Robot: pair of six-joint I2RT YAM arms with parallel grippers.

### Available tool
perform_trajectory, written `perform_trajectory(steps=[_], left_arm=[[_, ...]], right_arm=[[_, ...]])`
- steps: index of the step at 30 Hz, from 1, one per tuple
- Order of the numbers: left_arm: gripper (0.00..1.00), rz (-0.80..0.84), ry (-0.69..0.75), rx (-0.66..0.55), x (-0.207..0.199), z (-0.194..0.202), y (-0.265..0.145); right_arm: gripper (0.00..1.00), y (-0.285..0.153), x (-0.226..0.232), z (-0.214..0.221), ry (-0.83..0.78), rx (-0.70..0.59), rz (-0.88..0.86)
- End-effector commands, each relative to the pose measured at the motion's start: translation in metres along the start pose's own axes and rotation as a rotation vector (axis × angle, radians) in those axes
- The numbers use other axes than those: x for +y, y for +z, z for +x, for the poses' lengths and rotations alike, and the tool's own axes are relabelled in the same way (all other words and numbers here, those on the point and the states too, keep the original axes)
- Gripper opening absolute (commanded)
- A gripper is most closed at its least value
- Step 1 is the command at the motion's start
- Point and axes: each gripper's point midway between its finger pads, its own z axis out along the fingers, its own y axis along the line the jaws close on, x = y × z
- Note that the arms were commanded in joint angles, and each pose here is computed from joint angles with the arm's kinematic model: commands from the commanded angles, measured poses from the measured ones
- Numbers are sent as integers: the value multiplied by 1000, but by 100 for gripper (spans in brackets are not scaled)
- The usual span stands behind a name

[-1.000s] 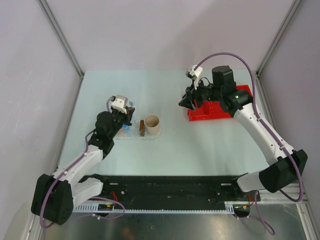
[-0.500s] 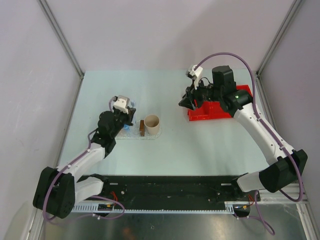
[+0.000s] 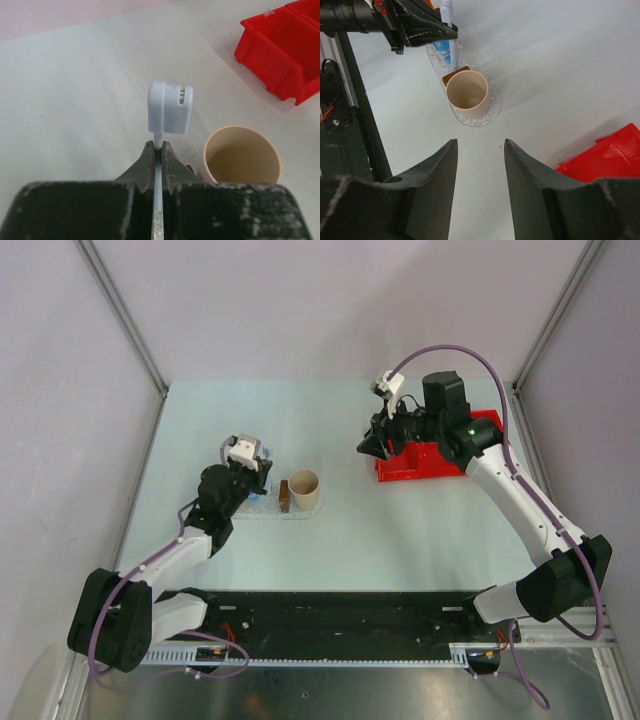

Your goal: Prepare toiletry sets of a toothbrush and toothpaste on the tray

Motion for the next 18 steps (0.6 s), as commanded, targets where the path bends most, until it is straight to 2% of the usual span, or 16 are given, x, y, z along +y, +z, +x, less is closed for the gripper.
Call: perform_trajectory(steps=[1,18], left_arm=[[0,-20,20,-48,5,-9,1],[0,-55,9,-39,11,-1,1]], right_arm=[[47,1,0,-2,-15,-16,-14],[46,1,-1,-1,-10,-15,-14]])
